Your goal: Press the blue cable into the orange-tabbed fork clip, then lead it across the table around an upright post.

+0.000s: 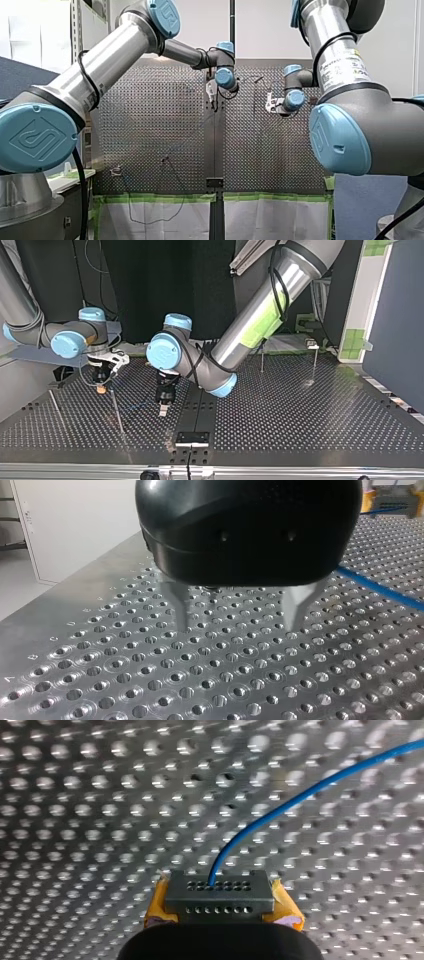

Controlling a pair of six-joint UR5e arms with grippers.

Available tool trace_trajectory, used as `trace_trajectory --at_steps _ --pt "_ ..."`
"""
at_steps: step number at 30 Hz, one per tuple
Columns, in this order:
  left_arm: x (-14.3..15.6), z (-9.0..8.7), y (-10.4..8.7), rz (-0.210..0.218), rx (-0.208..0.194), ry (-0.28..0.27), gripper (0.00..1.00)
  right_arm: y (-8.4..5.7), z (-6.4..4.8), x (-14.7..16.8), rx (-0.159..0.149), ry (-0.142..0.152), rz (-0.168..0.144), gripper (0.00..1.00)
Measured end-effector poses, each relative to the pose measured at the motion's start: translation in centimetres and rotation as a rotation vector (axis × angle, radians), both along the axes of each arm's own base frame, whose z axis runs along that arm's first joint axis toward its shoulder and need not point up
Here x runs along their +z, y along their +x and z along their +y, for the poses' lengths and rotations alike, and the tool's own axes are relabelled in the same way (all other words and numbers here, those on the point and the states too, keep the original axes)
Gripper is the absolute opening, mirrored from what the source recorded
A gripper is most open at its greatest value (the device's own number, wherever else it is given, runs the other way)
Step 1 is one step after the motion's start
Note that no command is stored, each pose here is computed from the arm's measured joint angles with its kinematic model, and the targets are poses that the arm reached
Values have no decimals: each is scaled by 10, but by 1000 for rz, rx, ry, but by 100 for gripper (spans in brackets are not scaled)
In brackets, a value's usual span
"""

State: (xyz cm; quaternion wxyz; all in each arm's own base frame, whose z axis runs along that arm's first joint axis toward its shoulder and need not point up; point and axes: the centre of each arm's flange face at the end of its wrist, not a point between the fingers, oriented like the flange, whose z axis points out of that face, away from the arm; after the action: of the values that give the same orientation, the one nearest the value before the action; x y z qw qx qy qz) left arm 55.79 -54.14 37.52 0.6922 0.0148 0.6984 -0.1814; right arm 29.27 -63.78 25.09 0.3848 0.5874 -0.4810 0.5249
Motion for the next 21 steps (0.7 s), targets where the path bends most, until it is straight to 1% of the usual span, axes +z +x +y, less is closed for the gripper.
trace_trajectory --at_steps 5,8,14,16,21 --pt "0 -1 -1 1 -1 0 100 -2 6 -19 -2 7 -6 0" --pt "0 -2 -2 1 -3 0 100 -6 9 -29 -8 7 -9 0" --pt "0 -6 -6 2 -10 0 100 -17 14 -48 -25 10 -14 0" --pt "0 -7 -7 3 -11 0 100 -24 15 -55 -36 11 -16 0" --pt "0 -8 -9 3 -14 -1 100 -34 21 -78 -53 25 -24 0"
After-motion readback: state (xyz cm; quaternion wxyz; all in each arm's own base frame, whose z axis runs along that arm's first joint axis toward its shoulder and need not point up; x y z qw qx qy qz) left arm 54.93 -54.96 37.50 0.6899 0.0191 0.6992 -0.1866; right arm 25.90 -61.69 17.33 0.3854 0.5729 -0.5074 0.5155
